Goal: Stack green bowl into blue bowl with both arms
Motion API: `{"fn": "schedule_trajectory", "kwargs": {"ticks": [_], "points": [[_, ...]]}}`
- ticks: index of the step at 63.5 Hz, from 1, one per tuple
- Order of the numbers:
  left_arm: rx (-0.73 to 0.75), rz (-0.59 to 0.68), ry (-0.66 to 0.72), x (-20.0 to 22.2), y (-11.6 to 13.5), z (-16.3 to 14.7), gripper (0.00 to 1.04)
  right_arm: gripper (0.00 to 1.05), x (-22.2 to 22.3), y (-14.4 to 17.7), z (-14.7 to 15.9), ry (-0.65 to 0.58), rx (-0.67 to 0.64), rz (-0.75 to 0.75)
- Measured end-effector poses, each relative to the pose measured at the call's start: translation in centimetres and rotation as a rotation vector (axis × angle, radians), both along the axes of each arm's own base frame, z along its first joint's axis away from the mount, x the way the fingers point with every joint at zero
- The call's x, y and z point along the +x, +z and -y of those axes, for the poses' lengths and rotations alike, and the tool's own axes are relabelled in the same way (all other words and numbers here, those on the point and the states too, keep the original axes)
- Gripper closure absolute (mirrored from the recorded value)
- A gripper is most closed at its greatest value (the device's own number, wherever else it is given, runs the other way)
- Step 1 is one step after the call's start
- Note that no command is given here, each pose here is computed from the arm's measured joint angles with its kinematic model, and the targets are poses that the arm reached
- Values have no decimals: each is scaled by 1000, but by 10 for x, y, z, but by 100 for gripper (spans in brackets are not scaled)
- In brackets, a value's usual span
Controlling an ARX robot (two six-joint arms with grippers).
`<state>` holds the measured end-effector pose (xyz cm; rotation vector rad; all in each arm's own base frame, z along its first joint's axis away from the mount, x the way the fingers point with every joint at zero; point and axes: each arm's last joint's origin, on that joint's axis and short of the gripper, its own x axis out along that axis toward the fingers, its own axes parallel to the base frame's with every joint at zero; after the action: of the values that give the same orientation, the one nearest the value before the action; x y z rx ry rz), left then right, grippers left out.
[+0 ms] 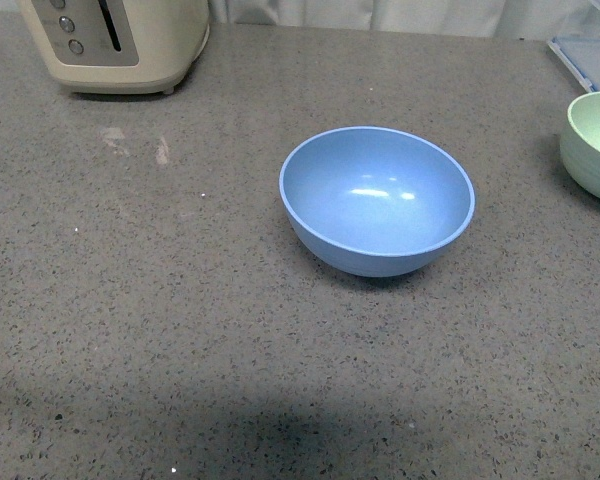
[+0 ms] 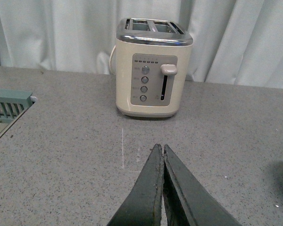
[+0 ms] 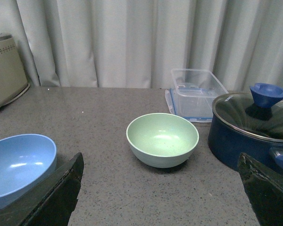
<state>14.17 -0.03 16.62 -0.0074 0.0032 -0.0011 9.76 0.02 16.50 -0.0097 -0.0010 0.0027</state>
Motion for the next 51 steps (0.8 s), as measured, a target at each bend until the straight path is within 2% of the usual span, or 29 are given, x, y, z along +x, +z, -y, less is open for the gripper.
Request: {"fn": "schedule_trajectory", "kwargs": {"ticks": [51], "points": [[0,26,1,-30,7,0,101,9,0,0,0,0,0,0]]}}
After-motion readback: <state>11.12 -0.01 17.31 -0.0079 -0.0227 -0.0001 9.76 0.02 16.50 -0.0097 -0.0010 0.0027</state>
